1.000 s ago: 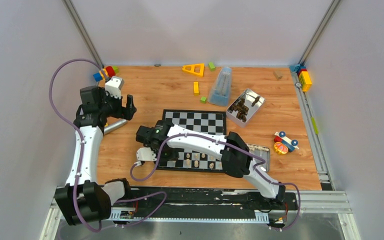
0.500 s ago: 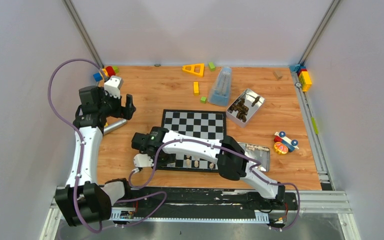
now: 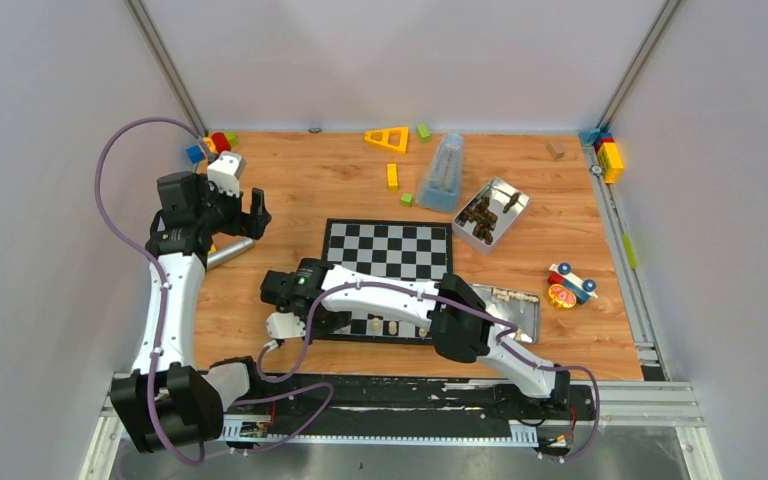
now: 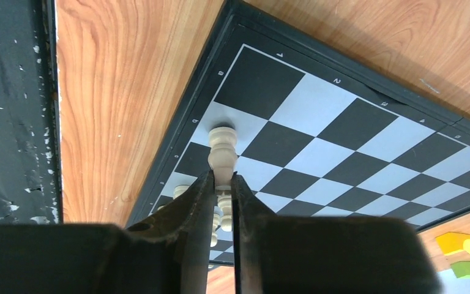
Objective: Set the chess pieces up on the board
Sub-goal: Place the chess piece on the chessboard, then pick up the chess piece from the storage box.
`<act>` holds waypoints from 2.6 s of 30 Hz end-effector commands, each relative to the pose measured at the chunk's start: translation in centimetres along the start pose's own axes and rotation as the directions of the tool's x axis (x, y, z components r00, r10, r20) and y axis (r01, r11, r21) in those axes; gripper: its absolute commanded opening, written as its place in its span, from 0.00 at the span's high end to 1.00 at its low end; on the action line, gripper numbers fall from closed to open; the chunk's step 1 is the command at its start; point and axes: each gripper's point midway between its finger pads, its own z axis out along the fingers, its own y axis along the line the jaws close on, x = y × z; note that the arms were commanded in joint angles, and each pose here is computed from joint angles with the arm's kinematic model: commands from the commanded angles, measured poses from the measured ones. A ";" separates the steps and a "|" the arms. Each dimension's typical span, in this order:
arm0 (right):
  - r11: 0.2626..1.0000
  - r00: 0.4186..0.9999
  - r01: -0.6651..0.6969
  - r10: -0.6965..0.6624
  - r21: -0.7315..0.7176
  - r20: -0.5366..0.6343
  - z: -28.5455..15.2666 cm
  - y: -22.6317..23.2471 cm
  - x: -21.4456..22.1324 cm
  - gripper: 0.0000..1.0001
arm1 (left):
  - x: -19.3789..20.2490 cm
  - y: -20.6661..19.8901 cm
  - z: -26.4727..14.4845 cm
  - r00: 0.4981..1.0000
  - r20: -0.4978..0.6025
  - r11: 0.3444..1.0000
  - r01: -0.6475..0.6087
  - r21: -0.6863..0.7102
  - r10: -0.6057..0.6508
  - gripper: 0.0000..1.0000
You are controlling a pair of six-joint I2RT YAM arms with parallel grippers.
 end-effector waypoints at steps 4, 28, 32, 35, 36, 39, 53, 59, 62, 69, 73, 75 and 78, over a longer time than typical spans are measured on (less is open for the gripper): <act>0.998 0.999 -0.003 0.000 0.066 0.052 -1.3 -1.2 -1.4 0.65 | -1.2 0.1 -0.6 0.999 0.050 1.000 -0.014 -0.004 0.014 0.00; 0.731 0.586 -0.669 0.632 -0.137 0.507 -15.1 -1.6 18.4 0.50 | -2.6 -6.0 -0.8 0.990 0.139 0.928 -0.080 0.363 0.031 0.00; 0.606 0.473 -0.783 0.728 -0.142 0.496 -12.3 0.7 25.1 0.50 | -2.7 -6.9 -1.3 0.987 0.159 0.907 -0.102 0.409 0.040 0.00; 0.528 0.396 -0.829 0.786 -0.182 0.475 -9.2 2.7 28.0 0.53 | -2.6 -7.3 -1.6 0.986 0.160 0.901 -0.105 0.421 0.041 0.00; 0.507 0.369 -0.839 0.795 -0.195 0.481 -8.6 3.0 28.6 0.53 | -2.4 -7.4 -1.6 0.987 0.158 0.899 -0.104 0.426 0.039 0.00; 0.462 0.309 -0.856 0.817 -0.233 0.487 -6.5 3.6 29.5 0.56 | -2.5 -7.5 -1.7 0.986 0.164 0.897 -0.105 0.429 0.036 0.01; 0.411 0.255 -0.866 0.853 -0.285 0.456 -0.1 2.9 30.1 0.61 | -3.1 -7.5 -1.7 0.982 0.189 0.898 -0.105 0.427 0.025 0.01; 0.414 0.272 -0.866 0.861 -0.282 0.430 1.2 2.9 30.5 0.61 | -3.0 -7.3 -1.4 0.983 0.185 0.900 -0.101 0.424 0.024 0.02; 0.415 0.276 -0.863 0.865 -0.288 0.420 1.7 3.1 30.5 0.61 | -3.0 -7.3 -1.3 0.982 0.185 0.899 -0.103 0.426 0.025 0.02; 0.424 0.291 -0.857 0.867 -0.293 0.404 2.6 3.5 30.5 0.61 | -3.1 -7.3 -1.2 0.983 0.182 0.897 -0.098 0.430 0.020 0.02; 0.436 0.303 -0.850 0.864 -0.296 0.401 2.9 3.7 30.4 0.61 | -3.0 -7.3 -1.1 0.984 0.178 0.896 -0.093 0.433 0.016 0.02; 0.445 0.313 -0.847 0.860 -0.292 0.404 3.1 3.8 30.4 0.61 | -2.9 -7.2 -1.0 0.984 0.176 0.896 -0.092 0.434 0.016 0.02; 0.460 0.327 -0.842 0.851 -0.281 0.411 3.2 3.9 30.4 0.61 | -3.0 -7.2 -1.0 0.984 0.177 0.897 -0.091 0.433 0.015 0.02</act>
